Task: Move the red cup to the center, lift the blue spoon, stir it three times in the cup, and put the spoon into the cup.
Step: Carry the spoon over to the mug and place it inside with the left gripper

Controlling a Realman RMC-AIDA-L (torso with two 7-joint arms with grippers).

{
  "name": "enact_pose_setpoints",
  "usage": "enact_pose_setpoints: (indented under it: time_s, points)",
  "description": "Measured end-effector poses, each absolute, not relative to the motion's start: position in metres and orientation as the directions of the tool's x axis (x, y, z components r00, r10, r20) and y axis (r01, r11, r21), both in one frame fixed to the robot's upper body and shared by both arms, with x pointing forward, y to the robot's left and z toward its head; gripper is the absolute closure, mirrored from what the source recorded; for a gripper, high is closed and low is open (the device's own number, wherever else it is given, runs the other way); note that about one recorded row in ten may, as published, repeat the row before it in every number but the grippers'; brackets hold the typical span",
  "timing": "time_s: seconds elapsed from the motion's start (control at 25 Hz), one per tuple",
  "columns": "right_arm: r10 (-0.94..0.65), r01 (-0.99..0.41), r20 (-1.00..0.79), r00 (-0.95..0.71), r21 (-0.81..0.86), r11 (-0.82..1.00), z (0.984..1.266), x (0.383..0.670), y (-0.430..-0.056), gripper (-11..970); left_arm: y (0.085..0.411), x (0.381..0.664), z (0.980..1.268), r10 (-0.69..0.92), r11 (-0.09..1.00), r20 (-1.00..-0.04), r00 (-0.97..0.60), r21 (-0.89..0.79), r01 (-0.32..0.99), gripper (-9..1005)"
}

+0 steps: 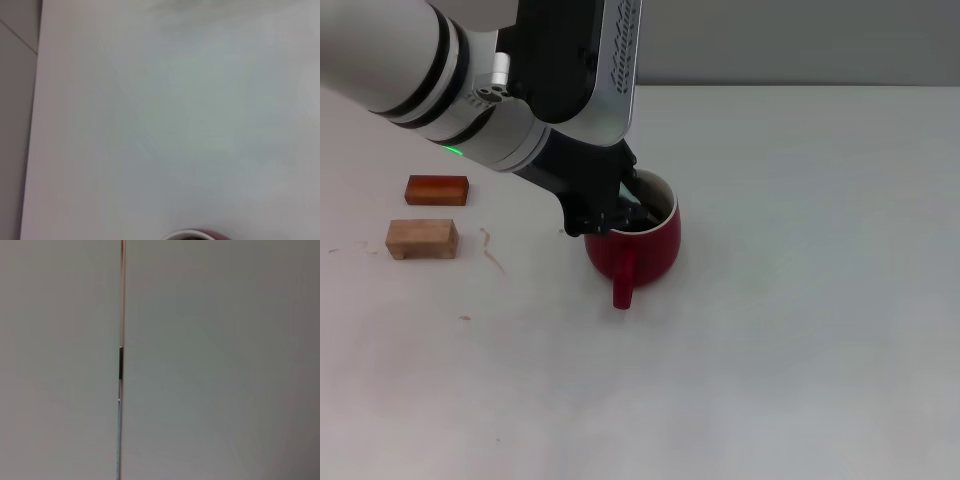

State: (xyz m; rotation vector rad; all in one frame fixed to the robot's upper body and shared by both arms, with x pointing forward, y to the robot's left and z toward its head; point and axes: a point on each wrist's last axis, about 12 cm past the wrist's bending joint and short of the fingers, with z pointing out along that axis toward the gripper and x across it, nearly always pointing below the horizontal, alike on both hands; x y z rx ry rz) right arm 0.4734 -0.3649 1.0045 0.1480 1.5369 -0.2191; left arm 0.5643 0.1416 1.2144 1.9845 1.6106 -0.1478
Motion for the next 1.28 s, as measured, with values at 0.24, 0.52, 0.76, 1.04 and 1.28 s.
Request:
enact_pose_setpoints:
  time_s: [0.24,0.52,0.76,1.04,1.28]
  points:
    - [-0.049,0.236,-0.999,0.019,-0.043,0.971,1.004,0.473,-0.366,312,0.137,0.572,1.204,0.854,-0.069,-0.458,0.248,0.371,0.926,889]
    - [-0.048,0.238,-0.999,0.019,-0.043,0.97,1.004,0.473,-0.366,314,0.144,0.58,1.194,0.881,-0.035,-0.423,0.21,0.385,0.922,890]
    - [-0.048,0.239,-0.999,0.019,-0.042,0.97,1.004,0.473,-0.366,316,0.152,0.58,1.195,0.912,-0.038,-0.364,0.189,0.384,0.922,892]
    - [-0.048,0.237,-0.999,0.022,-0.042,0.971,1.005,0.474,-0.366,317,0.155,0.565,1.204,0.918,-0.105,-0.331,0.219,0.33,0.938,894]
    - [-0.05,0.236,-0.999,0.021,-0.044,0.971,1.005,0.474,-0.366,317,0.149,0.558,1.209,0.892,-0.123,-0.382,0.243,0.313,0.942,895]
